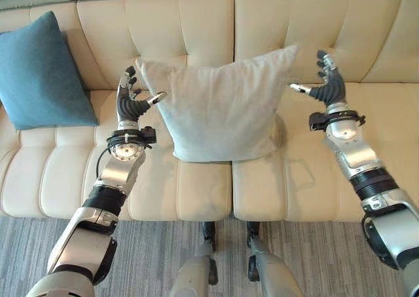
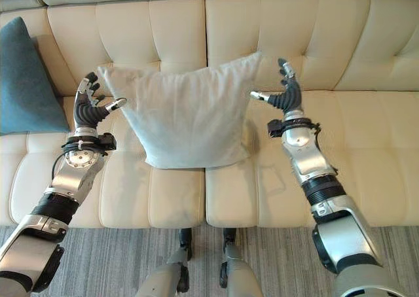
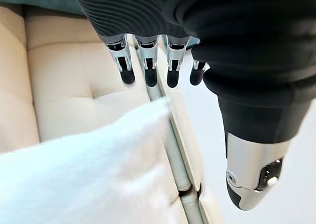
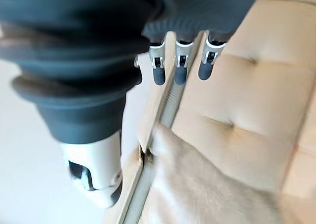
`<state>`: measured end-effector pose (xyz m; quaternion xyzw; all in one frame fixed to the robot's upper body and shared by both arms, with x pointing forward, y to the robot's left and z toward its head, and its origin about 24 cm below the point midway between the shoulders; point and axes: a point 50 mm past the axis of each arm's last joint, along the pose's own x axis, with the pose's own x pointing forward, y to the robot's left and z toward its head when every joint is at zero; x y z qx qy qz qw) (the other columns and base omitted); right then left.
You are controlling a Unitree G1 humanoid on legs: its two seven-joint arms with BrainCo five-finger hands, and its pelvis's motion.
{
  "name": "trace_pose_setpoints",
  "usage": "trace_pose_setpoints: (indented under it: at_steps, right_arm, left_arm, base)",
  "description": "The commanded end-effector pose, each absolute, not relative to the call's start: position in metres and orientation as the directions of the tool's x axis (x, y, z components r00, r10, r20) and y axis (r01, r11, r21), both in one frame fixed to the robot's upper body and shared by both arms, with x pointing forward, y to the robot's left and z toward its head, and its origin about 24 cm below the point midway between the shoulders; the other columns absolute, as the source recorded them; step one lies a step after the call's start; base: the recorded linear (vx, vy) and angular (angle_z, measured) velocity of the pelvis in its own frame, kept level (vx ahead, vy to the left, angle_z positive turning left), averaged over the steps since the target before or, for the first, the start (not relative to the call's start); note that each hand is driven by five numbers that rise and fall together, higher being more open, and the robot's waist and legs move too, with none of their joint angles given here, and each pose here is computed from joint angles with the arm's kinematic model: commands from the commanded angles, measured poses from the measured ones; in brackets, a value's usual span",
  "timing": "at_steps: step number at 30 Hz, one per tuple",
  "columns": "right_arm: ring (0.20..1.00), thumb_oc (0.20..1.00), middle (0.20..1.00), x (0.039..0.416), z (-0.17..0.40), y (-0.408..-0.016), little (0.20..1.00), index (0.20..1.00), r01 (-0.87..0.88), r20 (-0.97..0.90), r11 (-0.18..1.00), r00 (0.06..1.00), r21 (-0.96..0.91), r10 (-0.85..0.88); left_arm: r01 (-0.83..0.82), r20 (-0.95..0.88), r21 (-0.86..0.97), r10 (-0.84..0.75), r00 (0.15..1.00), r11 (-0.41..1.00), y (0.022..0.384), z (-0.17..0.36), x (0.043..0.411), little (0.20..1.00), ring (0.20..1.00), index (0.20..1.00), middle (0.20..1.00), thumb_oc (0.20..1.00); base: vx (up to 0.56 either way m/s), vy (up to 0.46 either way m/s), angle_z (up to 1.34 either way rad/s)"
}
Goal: Pick up all the scattered cushions and arrange them neatly on the sofa.
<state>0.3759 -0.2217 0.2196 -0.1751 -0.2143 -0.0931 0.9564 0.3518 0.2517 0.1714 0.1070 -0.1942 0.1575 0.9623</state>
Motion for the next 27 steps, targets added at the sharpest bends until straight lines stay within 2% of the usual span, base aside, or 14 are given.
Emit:
trace_pose_setpoints:
  at_steps: [1, 3, 4, 5, 6, 9, 10, 12, 14, 15, 17, 18, 22, 27]
  right_arm:
    - [1.000, 1.000, 1.000, 0.367, 0.225, -0.226, 1.000, 1.000, 0.258, 0.501, 0.933, 0.859, -0.252, -0.102]
    - [1.000, 1.000, 1.000, 0.350, 0.203, -0.233, 1.000, 1.000, 0.253, 0.484, 0.936, 0.868, -0.245, -0.108]
    - [1.000, 1.000, 1.000, 0.328, 0.177, -0.245, 1.000, 1.000, 0.238, 0.446, 0.930, 0.890, -0.279, -0.094]
    - [1.000, 1.000, 1.000, 0.327, 0.175, -0.245, 1.000, 1.000, 0.237, 0.441, 0.930, 0.892, -0.280, -0.094]
    - [1.000, 1.000, 1.000, 0.305, 0.150, -0.257, 1.000, 1.000, 0.214, 0.380, 0.932, 0.921, -0.292, -0.093]
    - [1.000, 1.000, 1.000, 0.281, 0.121, -0.270, 1.000, 1.000, 0.207, 0.289, 0.930, 0.950, -0.303, -0.117]
    - [1.000, 1.000, 1.000, 0.250, 0.080, -0.282, 1.000, 1.000, 0.173, 0.128, 0.925, 0.982, -0.339, -0.137]
    - [1.000, 1.000, 1.000, 0.239, 0.064, -0.285, 1.000, 1.000, 0.165, 0.062, 0.926, 0.986, -0.340, -0.153]
    - [1.000, 1.000, 1.000, 0.216, 0.032, -0.291, 1.000, 1.000, 0.134, -0.087, 0.920, 0.980, -0.369, -0.177]
    - [1.000, 1.000, 1.000, 0.197, 0.001, -0.294, 1.000, 1.000, 0.095, -0.230, 0.912, 0.952, -0.400, -0.200]
    - [1.000, 1.000, 1.000, 0.190, -0.009, -0.294, 1.000, 1.000, 0.067, -0.280, 0.909, 0.940, -0.411, -0.196]
    - [1.000, 1.000, 1.000, 0.174, -0.032, -0.295, 1.000, 1.000, 0.001, -0.396, 0.890, 0.896, -0.457, -0.204]
    - [1.000, 1.000, 1.000, 0.159, -0.059, -0.289, 1.000, 1.000, -0.017, -0.499, 0.906, 0.839, -0.423, -0.218]
    - [1.000, 1.000, 1.000, 0.171, -0.061, -0.275, 1.000, 1.000, -0.016, -0.484, 0.919, 0.853, -0.394, -0.193]
  left_arm:
    - [-0.367, 0.546, 0.117, 0.249, 0.800, 0.923, 0.266, 0.203, 0.340, 1.000, 1.000, 1.000, 1.000, 1.000]
    - [-0.355, 0.516, 0.122, 0.247, 0.821, 0.927, 0.267, 0.180, 0.324, 1.000, 1.000, 1.000, 1.000, 1.000]
    - [-0.319, 0.436, 0.141, 0.231, 0.870, 0.937, 0.271, 0.148, 0.306, 1.000, 1.000, 1.000, 1.000, 1.000]
    - [-0.317, 0.431, 0.143, 0.229, 0.873, 0.938, 0.271, 0.147, 0.304, 1.000, 1.000, 1.000, 1.000, 1.000]
    - [-0.270, 0.321, 0.137, 0.215, 0.922, 0.953, 0.275, 0.114, 0.285, 1.000, 1.000, 1.000, 1.000, 1.000]
    - [-0.226, 0.197, 0.149, 0.195, 0.961, 0.963, 0.281, 0.084, 0.261, 1.000, 1.000, 1.000, 1.000, 1.000]
    - [-0.208, -0.033, 0.177, 0.217, 0.976, 0.962, 0.294, 0.033, 0.222, 1.000, 1.000, 1.000, 1.000, 1.000]
    - [-0.217, -0.112, 0.175, 0.238, 0.965, 0.960, 0.297, 0.016, 0.209, 1.000, 1.000, 1.000, 1.000, 1.000]
    - [-0.233, -0.290, 0.174, 0.276, 0.916, 0.957, 0.298, -0.022, 0.176, 1.000, 1.000, 1.000, 1.000, 1.000]
    - [-0.220, -0.455, 0.191, 0.285, 0.844, 0.957, 0.295, -0.056, 0.146, 1.000, 1.000, 1.000, 1.000, 1.000]
    - [-0.215, -0.505, 0.185, 0.281, 0.816, 0.959, 0.293, -0.067, 0.134, 1.000, 1.000, 1.000, 1.000, 1.000]
    - [-0.188, -0.609, 0.198, 0.271, 0.746, 0.962, 0.288, -0.088, 0.112, 1.000, 1.000, 1.000, 1.000, 1.000]
    - [-0.154, -0.668, 0.217, 0.262, 0.696, 0.964, 0.281, -0.102, 0.101, 1.000, 1.000, 1.000, 1.000, 1.000]
    - [-0.145, -0.559, 0.280, 0.284, 0.779, 0.949, 0.292, -0.079, 0.135, 1.000, 1.000, 1.000, 1.000, 1.000]
  base:
    - [0.10, -0.001, 0.03]
    - [0.12, 0.001, 0.07]
    - [0.08, 0.005, 0.07]
    - [0.14, 0.009, 0.13]
    - [0.08, 0.011, 0.11]
    - [0.05, 0.022, 0.04]
    - [-0.01, 0.037, -0.02]
    - [-0.03, 0.029, -0.05]
    - [-0.10, 0.045, -0.14]
    - [-0.12, 0.054, -0.12]
    - [-0.10, 0.063, -0.19]
    - [-0.15, 0.109, -0.36]
    - [-0.17, 0.086, -0.33]
    - [-0.35, 0.015, -0.41]
